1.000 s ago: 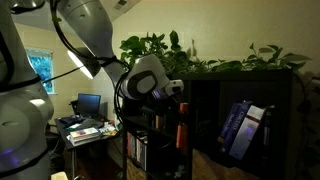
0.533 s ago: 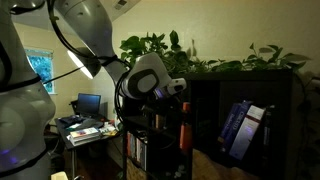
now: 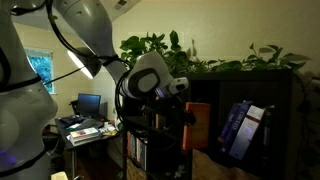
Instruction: Move the orange book to the right shelf
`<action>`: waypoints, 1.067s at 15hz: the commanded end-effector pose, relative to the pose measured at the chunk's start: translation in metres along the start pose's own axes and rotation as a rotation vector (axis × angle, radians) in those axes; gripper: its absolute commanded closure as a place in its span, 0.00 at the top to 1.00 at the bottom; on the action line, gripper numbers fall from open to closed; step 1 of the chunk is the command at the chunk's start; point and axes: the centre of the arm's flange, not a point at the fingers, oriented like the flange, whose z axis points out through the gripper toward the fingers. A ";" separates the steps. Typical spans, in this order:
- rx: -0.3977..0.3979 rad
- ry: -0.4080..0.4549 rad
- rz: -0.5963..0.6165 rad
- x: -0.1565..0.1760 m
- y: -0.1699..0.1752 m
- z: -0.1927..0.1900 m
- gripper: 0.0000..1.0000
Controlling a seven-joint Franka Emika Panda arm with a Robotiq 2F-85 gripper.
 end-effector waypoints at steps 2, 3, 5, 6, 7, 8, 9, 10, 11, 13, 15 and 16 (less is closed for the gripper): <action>-0.024 0.028 0.007 0.010 0.001 -0.017 0.10; -0.024 0.030 0.008 0.011 0.001 -0.017 0.10; -0.026 0.033 0.007 0.014 0.001 -0.016 0.10; -0.027 0.035 0.009 0.016 0.002 -0.016 0.10; -0.028 0.036 0.011 0.017 0.003 -0.015 0.10; -0.031 0.037 0.012 0.018 0.005 -0.015 0.10; -0.034 0.038 0.012 0.018 0.006 -0.015 0.10; -0.038 0.037 0.014 0.018 0.007 -0.014 0.10; -0.040 0.035 0.017 0.018 0.009 -0.014 0.10; -0.046 0.035 0.019 0.019 0.012 -0.013 0.10; -0.051 0.034 0.026 0.019 0.016 -0.013 0.10; -0.053 0.032 0.029 0.019 0.017 -0.012 0.10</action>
